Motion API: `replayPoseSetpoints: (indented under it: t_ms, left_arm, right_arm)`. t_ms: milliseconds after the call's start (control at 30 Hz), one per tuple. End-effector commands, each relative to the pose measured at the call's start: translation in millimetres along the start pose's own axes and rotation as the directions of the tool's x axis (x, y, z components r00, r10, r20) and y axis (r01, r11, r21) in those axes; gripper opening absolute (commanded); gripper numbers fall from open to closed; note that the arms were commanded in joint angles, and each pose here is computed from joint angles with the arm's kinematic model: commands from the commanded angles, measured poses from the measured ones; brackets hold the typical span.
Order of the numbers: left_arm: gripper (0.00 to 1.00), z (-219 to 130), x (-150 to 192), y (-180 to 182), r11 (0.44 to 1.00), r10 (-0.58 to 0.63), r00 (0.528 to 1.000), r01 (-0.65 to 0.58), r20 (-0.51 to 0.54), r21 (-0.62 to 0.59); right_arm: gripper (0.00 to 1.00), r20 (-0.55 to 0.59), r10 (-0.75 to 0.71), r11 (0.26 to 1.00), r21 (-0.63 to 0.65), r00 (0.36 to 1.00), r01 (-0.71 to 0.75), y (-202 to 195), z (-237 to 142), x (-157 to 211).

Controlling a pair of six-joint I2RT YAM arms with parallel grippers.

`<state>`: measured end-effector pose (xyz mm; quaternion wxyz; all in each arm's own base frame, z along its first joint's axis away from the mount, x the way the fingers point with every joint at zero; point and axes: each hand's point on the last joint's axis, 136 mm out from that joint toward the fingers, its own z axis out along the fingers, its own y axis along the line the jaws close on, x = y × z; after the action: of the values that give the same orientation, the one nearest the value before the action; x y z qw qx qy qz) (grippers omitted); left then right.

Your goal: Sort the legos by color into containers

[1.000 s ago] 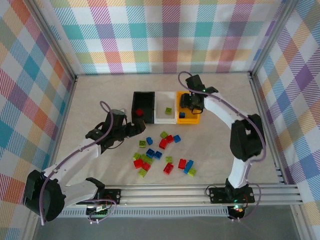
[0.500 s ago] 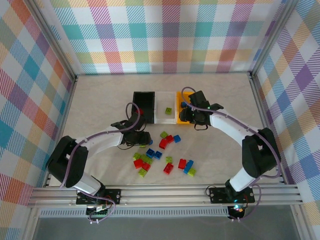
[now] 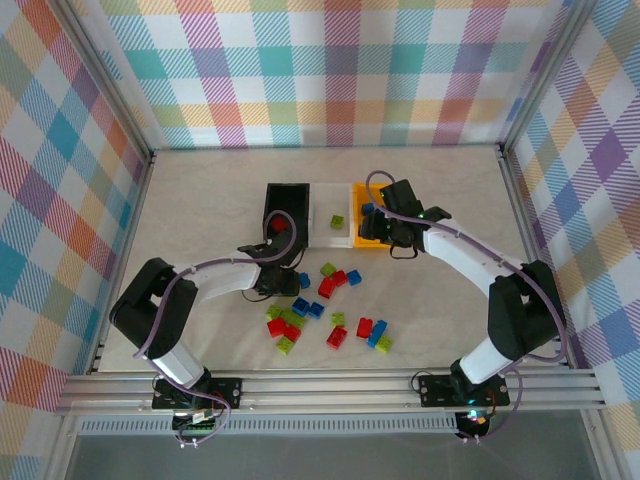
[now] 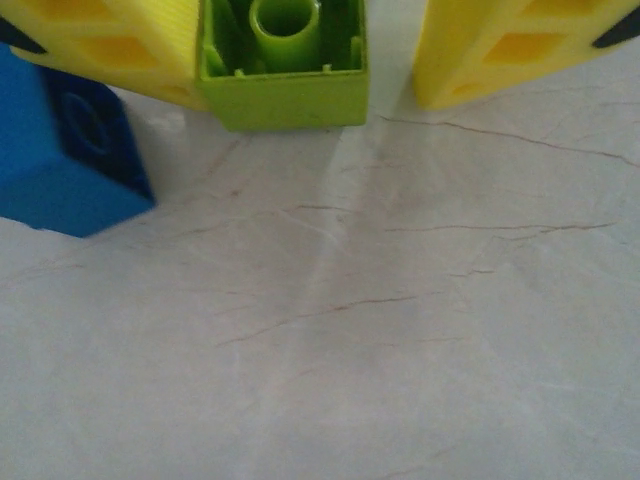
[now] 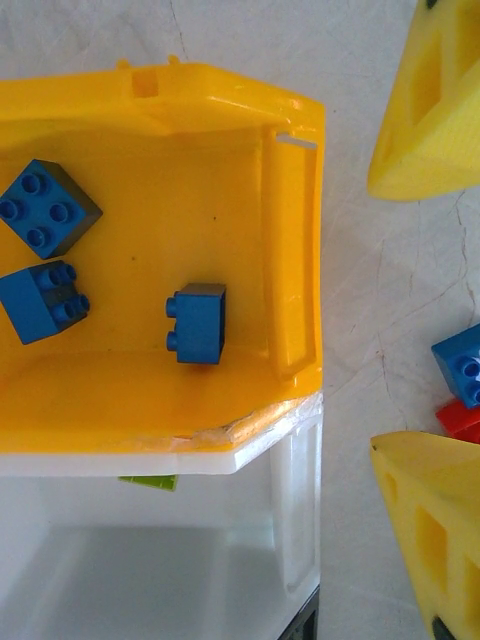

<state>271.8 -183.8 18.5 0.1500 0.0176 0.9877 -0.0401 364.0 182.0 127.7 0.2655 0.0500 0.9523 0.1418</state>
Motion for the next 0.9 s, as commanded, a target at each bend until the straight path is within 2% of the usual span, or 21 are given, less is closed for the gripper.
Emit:
replayPoseSetpoints:
  t_ms: [0,133,333,467,600,733,867]
  left_arm:
    - [0.46,1,0,-2,1.000,0.022,1.000,-0.022,0.003,-0.014]
    - [0.39,-8,-3,-3,1.000,0.010,1.000,-0.010,0.023,0.002]
    - [0.35,-35,-19,-13,0.998,-0.010,0.997,0.006,0.071,0.056]
    - [0.35,-76,-57,-37,0.991,-0.015,0.986,-0.007,0.164,0.137]
    - [0.35,-103,-105,-65,0.985,0.001,0.971,-0.042,0.239,0.166]
    - [0.34,-101,-149,-90,0.987,0.035,0.965,-0.074,0.261,0.140]
    - [0.32,-77,-181,-106,0.992,0.076,0.968,-0.096,0.239,0.076]
  right_arm:
    - [0.63,0.036,0.014,1.000,-0.014,0.999,-0.013,0,-9,-8]
    - [0.63,0.040,0.018,1.000,-0.014,0.999,-0.017,-1,-10,-8]
    - [0.63,0.039,0.025,0.999,-0.026,0.999,-0.024,-1,-11,-6]
    - [0.63,0.031,0.032,0.999,-0.031,0.999,-0.031,-3,-11,0]
    - [0.63,0.012,0.040,0.999,-0.032,0.999,-0.040,-7,-8,9]
    - [0.63,-0.002,0.041,0.999,-0.026,0.999,-0.041,-10,-5,16]
    - [0.63,-0.011,0.037,0.999,-0.025,0.999,-0.037,-12,-6,20]
